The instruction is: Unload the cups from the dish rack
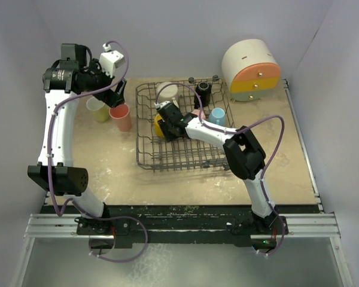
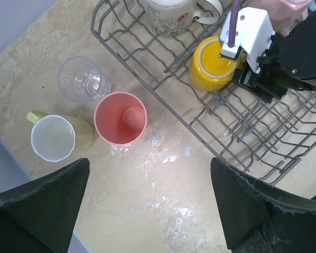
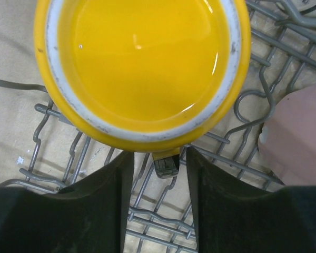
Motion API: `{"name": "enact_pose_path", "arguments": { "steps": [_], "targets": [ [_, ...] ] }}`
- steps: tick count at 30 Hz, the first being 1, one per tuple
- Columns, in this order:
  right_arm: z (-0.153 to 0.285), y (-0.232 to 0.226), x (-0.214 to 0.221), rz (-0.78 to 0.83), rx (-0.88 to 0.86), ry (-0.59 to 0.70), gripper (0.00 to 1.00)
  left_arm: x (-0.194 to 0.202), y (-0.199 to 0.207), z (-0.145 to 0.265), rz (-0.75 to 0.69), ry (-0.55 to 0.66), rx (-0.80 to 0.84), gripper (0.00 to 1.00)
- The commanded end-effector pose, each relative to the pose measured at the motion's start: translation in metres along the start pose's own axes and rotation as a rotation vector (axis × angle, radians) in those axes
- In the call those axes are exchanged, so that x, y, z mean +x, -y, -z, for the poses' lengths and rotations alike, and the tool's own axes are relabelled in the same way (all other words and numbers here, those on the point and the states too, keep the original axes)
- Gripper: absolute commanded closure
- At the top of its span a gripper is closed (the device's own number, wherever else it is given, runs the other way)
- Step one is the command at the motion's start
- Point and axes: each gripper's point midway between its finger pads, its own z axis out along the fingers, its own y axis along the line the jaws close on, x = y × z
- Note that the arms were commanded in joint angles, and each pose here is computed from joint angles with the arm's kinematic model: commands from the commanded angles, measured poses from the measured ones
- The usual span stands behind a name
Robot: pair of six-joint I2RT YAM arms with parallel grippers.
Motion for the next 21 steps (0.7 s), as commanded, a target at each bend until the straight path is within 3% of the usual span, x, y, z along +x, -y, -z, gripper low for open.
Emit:
{"name": "enact_pose_path", "arguments": {
  "steps": [1, 9, 16, 19, 21],
  "targets": [
    [0.008, 0.002, -0.033, -0.007, 0.008, 0.096, 0.56, -0.013, 0.004, 0.008, 0.0, 0.077, -0.002, 0.01],
    [0.006, -0.007, -0.031, 0.006, -0.039, 0.094, 0.64, -0.017, 0.008, 0.003, 0.016, 0.099, 0.03, 0.01],
    [0.039, -0.006, -0.056, -0.022, -0.062, 0.166, 0.92, -0.016, 0.019, 0.001, 0.002, 0.117, 0.09, 0.01],
    [0.065, -0.011, -0.069, -0.048, -0.112, 0.191, 1.0, -0.007, 0.027, -0.001, -0.038, 0.111, 0.129, 0.01],
    [0.082, -0.01, -0.08, -0.07, -0.124, 0.22, 1.0, 0.003, 0.033, -0.004, -0.081, 0.098, 0.158, 0.01]
  ]
}}
